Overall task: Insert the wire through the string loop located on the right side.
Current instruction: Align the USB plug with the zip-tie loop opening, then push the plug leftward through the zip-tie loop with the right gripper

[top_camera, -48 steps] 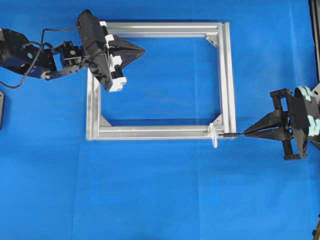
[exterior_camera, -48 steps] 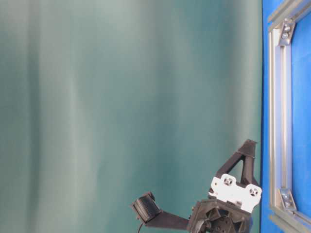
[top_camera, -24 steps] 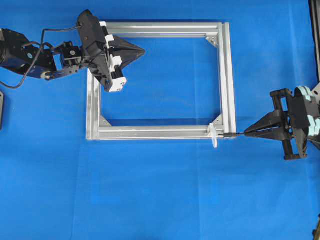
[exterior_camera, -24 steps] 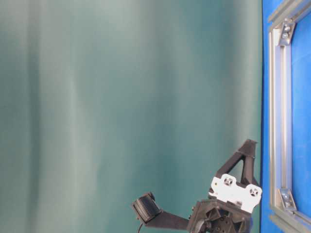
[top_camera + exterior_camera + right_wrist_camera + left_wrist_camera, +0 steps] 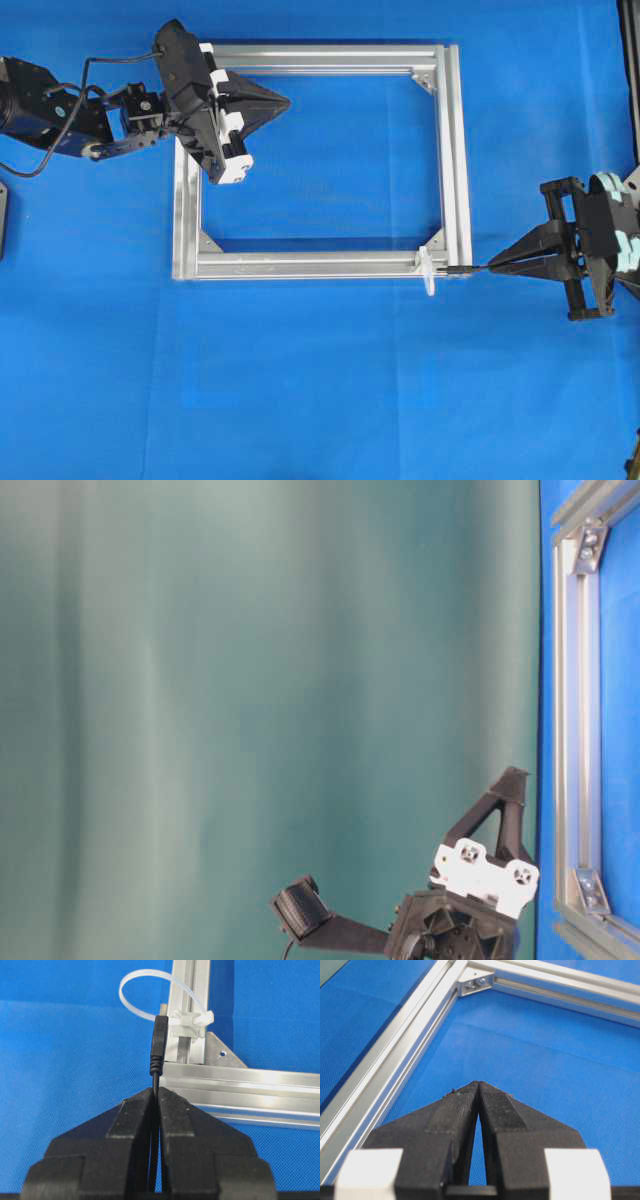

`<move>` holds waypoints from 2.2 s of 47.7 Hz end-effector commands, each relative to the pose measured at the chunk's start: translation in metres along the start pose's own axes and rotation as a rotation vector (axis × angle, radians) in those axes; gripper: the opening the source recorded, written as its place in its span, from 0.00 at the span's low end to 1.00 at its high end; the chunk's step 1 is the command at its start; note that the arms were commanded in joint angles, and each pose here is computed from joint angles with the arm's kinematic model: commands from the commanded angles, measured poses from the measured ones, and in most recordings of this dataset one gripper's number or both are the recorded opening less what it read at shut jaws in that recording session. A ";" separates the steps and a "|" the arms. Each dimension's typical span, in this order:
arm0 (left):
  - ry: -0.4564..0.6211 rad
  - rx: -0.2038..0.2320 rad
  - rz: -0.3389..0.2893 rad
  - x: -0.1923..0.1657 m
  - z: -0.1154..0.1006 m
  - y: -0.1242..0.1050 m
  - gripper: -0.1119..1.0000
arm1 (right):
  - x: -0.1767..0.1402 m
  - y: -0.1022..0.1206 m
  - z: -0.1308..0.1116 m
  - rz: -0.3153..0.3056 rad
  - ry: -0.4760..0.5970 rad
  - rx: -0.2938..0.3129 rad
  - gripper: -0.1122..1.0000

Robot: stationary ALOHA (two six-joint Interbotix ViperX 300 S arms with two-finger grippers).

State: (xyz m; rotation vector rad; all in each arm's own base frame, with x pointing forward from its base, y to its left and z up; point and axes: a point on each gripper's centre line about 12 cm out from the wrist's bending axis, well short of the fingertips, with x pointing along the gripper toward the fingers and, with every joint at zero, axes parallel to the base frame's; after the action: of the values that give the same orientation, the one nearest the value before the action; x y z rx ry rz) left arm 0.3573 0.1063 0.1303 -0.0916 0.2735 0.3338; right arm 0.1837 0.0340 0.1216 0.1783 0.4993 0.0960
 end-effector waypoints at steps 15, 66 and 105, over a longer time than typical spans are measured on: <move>-0.046 0.002 -0.006 -0.002 0.015 -0.002 0.12 | 0.001 0.001 0.004 0.002 -0.018 0.002 0.07; -0.044 0.002 -0.006 -0.002 0.014 -0.002 0.12 | 0.015 0.005 0.018 0.003 -0.038 0.001 0.07; -0.044 0.001 -0.006 -0.003 0.014 -0.001 0.12 | 0.073 0.007 0.035 -0.038 -0.036 0.019 0.07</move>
State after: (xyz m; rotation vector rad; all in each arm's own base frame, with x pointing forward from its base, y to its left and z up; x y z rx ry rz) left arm 0.3569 0.1062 0.1299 -0.0917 0.2751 0.3338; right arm 0.2600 0.0454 0.1141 0.1853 0.4934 0.0518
